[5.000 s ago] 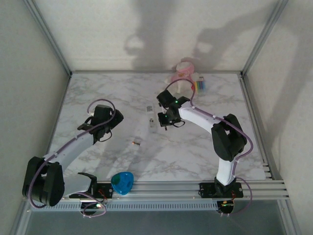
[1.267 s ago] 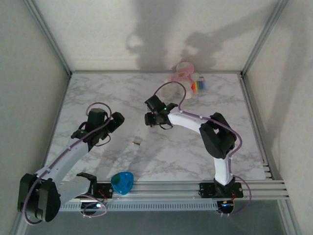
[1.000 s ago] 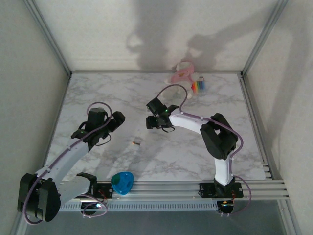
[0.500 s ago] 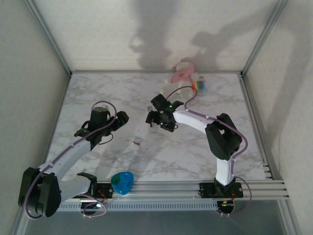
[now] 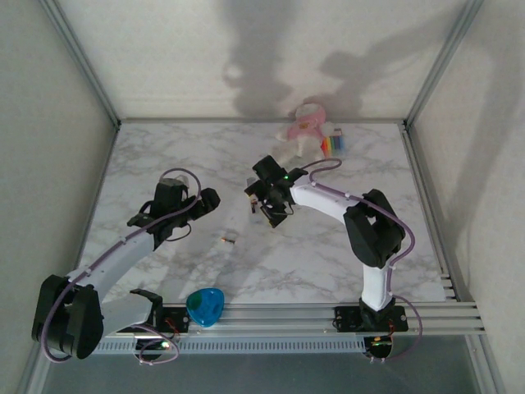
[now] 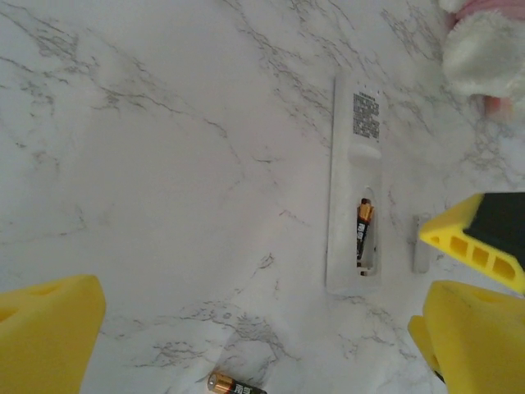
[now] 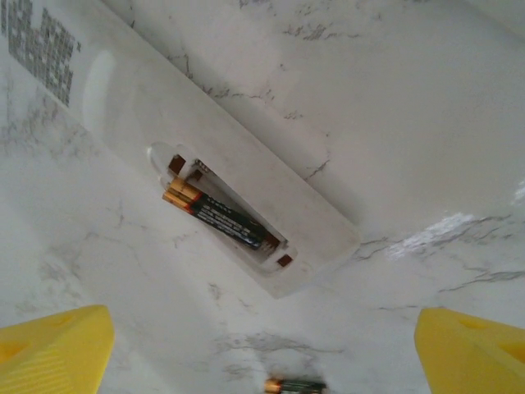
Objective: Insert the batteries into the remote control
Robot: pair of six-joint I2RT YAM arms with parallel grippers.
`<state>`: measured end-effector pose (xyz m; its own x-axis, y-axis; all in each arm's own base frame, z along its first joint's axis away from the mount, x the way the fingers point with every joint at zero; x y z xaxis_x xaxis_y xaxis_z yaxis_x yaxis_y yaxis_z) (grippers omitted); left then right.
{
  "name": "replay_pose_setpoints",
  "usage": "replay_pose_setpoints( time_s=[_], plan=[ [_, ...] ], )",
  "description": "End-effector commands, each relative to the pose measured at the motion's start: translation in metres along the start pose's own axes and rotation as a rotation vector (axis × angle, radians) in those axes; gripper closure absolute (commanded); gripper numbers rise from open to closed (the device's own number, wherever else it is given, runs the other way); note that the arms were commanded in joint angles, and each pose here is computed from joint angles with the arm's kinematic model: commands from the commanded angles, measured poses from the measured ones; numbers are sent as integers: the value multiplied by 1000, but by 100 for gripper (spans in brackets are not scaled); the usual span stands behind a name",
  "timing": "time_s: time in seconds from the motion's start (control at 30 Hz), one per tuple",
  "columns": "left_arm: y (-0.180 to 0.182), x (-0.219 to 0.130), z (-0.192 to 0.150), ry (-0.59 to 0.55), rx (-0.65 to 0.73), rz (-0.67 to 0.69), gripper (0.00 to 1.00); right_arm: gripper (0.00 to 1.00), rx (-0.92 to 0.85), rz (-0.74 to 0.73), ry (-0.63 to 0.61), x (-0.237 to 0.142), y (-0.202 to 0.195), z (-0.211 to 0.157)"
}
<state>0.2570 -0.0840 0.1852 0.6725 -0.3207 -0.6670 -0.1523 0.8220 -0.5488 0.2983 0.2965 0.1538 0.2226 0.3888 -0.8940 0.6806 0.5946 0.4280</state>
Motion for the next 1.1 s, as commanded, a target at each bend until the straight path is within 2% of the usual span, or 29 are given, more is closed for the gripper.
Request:
replay_pose_setpoints(
  time_s=[0.0, 0.2, 0.6, 1.07],
  plan=[
    [-9, 0, 4, 11, 52, -38, 0, 5, 174, 8, -7, 9, 6, 4],
    [-9, 3, 1, 33, 68, -55, 0, 8, 245, 7, -45, 15, 5, 7],
    [-8, -1, 2, 8, 65, -27, 1, 11, 358, -6, -71, 27, -1, 9],
    [-33, -11, -5, 54, 184, -109, 0, 14, 374, -26, -59, 43, 3, 5]
  ],
)
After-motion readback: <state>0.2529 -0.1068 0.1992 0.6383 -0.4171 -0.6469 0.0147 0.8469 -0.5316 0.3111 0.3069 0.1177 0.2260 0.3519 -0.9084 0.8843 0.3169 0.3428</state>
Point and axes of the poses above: each hand's point on the last joint's axis, 136 mm out from that joint toward the fingers, its own x axis out along the fingers, its own y axis along the line the jaws close on, z = x × y, the point moved 9 cm from there along -x, back along the fingers, and after that the axes turned 2 degrees about x, right-handed, at the moved point
